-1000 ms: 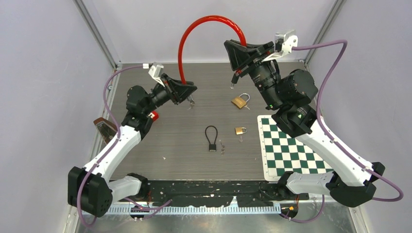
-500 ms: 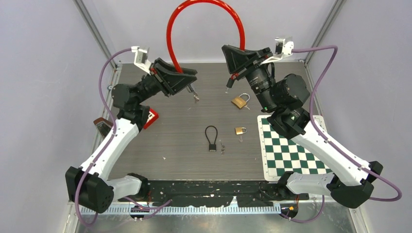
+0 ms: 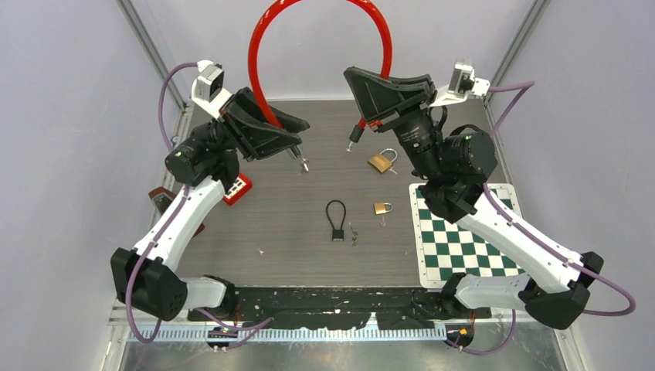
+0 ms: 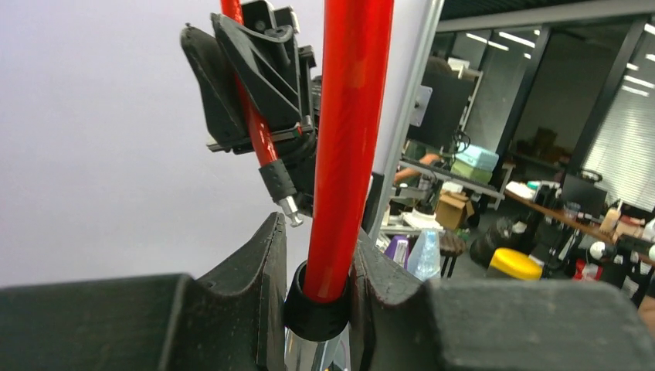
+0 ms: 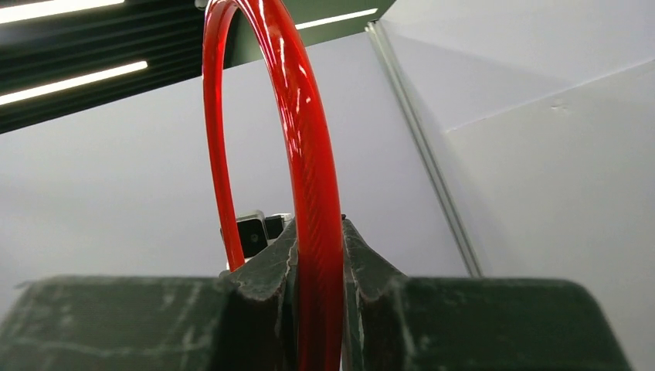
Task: Lock with the key
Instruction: Lock the lock.
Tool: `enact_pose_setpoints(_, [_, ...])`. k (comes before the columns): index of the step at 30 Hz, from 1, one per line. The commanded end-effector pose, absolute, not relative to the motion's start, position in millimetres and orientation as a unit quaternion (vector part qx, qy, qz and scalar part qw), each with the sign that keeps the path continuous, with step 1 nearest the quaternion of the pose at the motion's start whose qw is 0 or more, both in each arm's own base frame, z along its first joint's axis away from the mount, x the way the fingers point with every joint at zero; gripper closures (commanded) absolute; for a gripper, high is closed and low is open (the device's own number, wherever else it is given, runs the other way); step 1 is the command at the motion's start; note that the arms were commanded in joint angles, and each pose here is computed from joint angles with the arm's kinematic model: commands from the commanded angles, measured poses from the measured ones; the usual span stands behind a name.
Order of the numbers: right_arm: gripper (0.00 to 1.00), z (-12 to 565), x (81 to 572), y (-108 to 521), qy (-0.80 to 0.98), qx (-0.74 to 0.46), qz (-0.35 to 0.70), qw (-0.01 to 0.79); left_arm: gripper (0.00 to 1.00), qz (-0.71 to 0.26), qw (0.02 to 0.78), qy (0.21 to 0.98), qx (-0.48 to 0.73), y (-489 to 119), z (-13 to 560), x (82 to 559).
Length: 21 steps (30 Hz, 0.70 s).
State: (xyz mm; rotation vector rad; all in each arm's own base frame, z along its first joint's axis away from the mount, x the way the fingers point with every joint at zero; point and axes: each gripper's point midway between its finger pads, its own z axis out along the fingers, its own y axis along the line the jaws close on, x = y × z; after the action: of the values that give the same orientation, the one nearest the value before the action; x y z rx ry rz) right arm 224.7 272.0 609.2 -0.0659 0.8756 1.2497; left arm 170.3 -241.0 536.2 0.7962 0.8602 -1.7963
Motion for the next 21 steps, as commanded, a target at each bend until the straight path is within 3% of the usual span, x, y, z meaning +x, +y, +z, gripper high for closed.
enact_pose_setpoints(1, [0.95, 640.9, 191.2, 272.3, 0.313, -0.073, 0.603, 0.730, 1.00, -0.712, 0.498, 0.308, 0.387, -231.2, 547.9, 132.1])
enact_pose_setpoints(12, [0.95, 638.9, 192.4, 308.1, 0.306, -0.150, 0.565, 0.752, 1.00, -0.721, 0.497, 0.308, 0.372, -229.1, 552.4, 130.9])
enact_pose_setpoints(18, [0.95, 630.8, 215.0, 284.0, 0.365, -0.106, 0.498, 0.780, 1.00, -0.685, 0.519, 0.392, 0.330, -241.1, 514.4, 172.4])
enact_pose_setpoints(21, [0.95, 628.3, 236.5, 255.0, 0.417, -0.055, 0.426, 0.801, 0.80, -0.632, 0.559, 0.461, 0.275, -241.0, 484.9, 210.2])
